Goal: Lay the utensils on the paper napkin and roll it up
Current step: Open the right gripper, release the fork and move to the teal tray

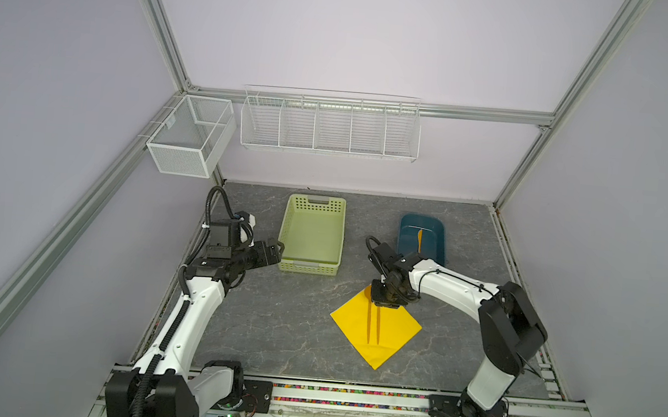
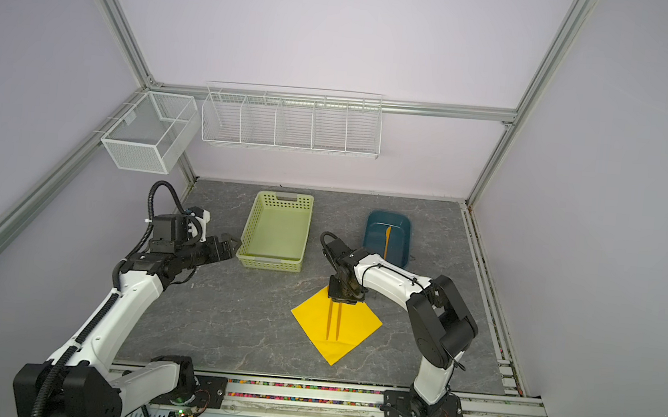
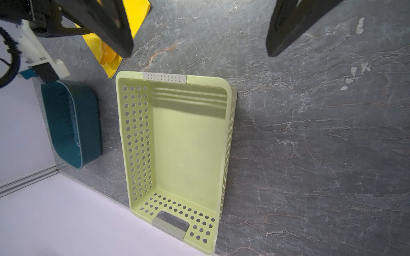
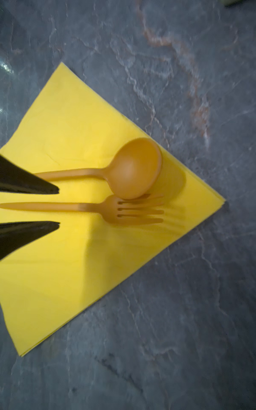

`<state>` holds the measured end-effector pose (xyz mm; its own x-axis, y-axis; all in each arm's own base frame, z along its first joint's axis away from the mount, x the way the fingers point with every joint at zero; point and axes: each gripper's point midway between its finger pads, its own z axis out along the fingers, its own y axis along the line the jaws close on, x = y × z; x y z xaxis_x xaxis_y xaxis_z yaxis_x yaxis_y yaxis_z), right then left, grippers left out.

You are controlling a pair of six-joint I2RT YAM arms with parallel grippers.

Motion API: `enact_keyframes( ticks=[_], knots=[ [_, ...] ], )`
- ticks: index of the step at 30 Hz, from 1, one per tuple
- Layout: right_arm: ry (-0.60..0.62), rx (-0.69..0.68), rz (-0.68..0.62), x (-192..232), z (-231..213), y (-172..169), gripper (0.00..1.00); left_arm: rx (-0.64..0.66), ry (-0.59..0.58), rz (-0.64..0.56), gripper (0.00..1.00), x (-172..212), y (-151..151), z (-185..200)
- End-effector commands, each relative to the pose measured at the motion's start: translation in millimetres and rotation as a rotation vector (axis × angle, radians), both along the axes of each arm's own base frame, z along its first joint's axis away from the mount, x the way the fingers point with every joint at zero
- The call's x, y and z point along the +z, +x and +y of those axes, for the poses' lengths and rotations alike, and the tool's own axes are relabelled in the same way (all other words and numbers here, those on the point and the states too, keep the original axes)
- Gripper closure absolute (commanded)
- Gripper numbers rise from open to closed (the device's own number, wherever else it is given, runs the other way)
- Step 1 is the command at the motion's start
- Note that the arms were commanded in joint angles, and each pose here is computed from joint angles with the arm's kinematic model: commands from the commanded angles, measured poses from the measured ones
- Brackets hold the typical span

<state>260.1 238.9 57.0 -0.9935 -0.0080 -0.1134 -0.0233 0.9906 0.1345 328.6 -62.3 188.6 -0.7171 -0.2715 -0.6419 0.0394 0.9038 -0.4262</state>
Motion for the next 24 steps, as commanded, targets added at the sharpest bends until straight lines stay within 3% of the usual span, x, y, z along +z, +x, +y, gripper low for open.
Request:
enact_keyframes(
  ticks=[1,12,24],
  knots=[
    [-0.014,0.003,-0.037,24,-5,0,0.74,0.004,-0.003,-0.008,0.05,6,2,1],
    [-0.033,-0.013,-0.103,62,-29,19,0.74,-0.009,-0.021,0.005,0.05,2,5,-2],
    [-0.031,-0.096,-0.127,86,-85,66,0.74,-0.006,-0.013,-0.002,0.05,4,3,-1]
  ],
)
